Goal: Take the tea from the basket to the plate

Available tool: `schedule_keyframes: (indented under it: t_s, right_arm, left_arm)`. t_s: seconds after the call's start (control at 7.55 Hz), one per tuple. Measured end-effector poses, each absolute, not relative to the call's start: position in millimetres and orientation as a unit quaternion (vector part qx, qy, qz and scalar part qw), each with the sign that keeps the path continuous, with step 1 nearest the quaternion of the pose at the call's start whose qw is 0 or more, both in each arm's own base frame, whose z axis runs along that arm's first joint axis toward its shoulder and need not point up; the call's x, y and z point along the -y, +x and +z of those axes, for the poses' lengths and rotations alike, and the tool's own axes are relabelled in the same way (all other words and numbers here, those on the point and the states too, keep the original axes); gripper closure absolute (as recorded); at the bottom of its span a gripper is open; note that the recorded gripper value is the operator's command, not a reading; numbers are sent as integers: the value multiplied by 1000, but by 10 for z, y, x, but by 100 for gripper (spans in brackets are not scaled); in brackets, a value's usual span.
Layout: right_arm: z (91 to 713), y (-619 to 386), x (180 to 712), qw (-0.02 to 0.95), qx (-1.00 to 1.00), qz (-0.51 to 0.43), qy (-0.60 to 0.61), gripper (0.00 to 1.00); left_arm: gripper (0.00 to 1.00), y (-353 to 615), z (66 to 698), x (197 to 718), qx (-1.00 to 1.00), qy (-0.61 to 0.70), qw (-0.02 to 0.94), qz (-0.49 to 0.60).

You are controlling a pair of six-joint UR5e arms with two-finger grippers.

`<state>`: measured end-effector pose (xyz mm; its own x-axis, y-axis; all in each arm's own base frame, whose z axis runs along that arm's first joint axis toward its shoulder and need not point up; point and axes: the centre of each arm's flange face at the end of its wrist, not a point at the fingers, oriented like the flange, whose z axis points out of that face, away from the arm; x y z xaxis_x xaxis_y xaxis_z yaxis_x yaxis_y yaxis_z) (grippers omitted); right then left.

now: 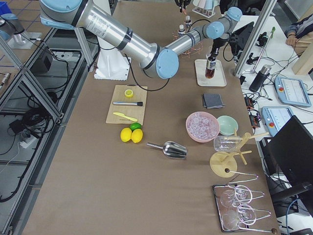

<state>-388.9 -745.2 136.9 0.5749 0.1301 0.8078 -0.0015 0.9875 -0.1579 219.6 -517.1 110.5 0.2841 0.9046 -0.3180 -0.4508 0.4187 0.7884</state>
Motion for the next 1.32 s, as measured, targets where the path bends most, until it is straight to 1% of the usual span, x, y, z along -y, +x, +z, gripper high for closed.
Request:
schedule_keyframes:
  t_s: [0.4,0.53,0.79,0.93,1.06,1.19,1.32]
  right_arm:
    - [1401,-4190,7400,908,419,-18,-21,100]
    - [1406,-4249,7391,910,413,-26,-17,34]
    - [1418,-4313,7380,914,404,-45,-4,33]
    - [1422,-4330,7374,914,402,-49,-2,28]
    - [1419,-4327,7375,914,402,-51,-1,18]
    - [1381,-4279,7377,913,405,-50,0,15]
    - [1304,-4143,7358,912,407,-47,-3,1]
  left_arm:
    - [100,1569,1428,5287,-410,271,768,410]
    - [100,1362,1504,5301,-405,264,769,417]
    - [100,843,1752,5393,-378,248,773,444]
    - [100,656,1963,5448,-369,240,774,456]
    - [100,551,2200,5530,-359,235,766,479]
    - [100,479,2360,5610,-351,234,755,502]
    - [100,403,2453,5658,-341,236,749,516]
